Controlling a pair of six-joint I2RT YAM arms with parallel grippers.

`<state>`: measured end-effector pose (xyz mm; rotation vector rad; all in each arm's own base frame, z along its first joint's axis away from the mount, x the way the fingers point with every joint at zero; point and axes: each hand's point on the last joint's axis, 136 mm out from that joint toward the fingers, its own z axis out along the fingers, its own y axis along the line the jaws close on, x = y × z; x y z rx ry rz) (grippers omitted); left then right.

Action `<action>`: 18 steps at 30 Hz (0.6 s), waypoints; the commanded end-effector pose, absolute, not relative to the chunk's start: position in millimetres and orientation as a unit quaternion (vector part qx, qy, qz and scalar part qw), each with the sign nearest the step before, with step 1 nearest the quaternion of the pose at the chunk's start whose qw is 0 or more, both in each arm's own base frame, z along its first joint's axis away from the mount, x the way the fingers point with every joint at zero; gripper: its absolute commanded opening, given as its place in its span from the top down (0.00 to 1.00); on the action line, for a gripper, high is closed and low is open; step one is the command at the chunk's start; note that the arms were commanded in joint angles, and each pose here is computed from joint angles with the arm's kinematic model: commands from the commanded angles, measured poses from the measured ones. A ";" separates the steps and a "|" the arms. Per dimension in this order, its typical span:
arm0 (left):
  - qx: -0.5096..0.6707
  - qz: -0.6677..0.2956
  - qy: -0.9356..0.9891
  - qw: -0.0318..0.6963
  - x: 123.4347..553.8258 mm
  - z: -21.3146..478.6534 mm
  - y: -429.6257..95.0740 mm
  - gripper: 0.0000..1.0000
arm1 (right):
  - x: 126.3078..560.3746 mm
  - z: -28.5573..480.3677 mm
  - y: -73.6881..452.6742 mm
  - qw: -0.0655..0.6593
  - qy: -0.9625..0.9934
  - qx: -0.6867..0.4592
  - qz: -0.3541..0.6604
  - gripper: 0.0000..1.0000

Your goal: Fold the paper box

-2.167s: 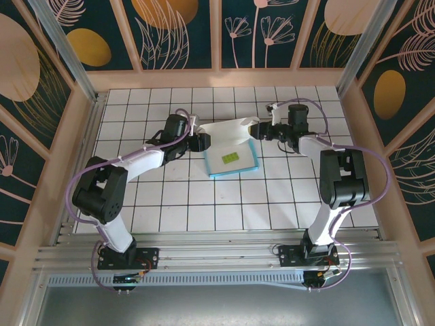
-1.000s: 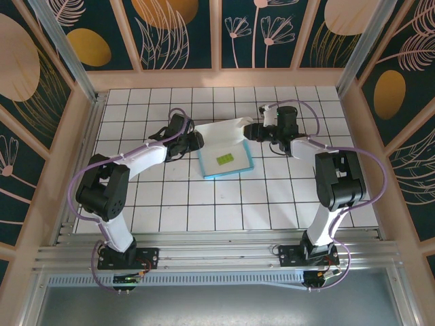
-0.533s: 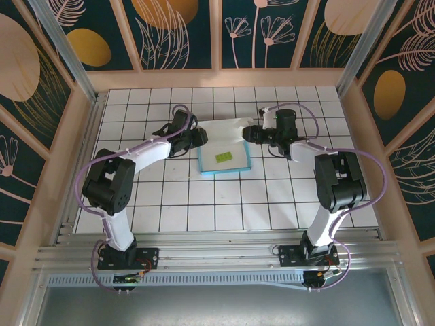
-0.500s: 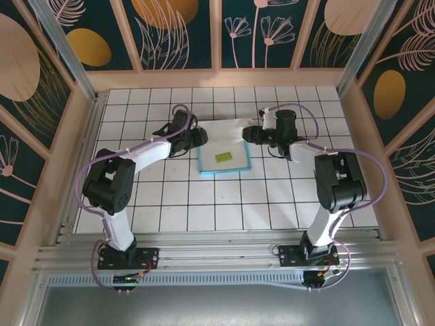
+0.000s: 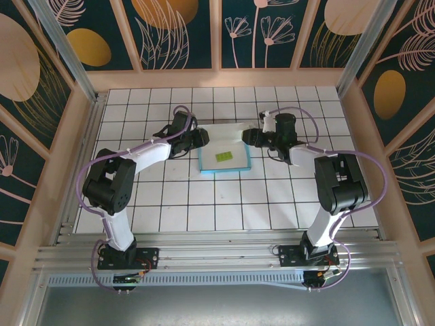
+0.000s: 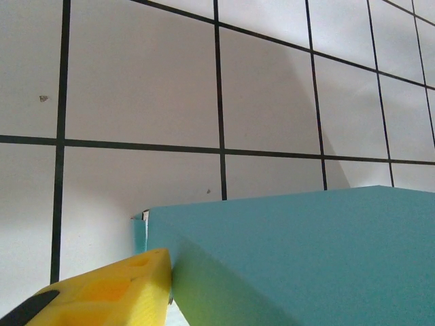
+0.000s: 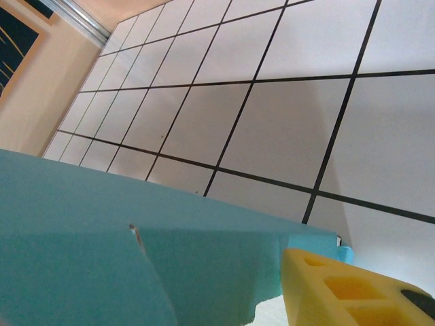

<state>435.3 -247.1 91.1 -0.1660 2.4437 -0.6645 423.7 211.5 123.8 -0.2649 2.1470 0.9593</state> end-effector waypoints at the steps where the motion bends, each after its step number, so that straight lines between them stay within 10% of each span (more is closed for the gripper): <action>1: -0.044 -0.261 0.920 0.290 426.5 84.9 -251.2 0.57 | 416.0 135.6 217.0 0.392 0.829 -0.109 0.383 0.52; 18: -0.035 -0.267 0.920 0.284 412.7 72.4 -248.6 0.56 | 397.2 117.2 222.2 0.382 0.834 -0.110 0.382 0.51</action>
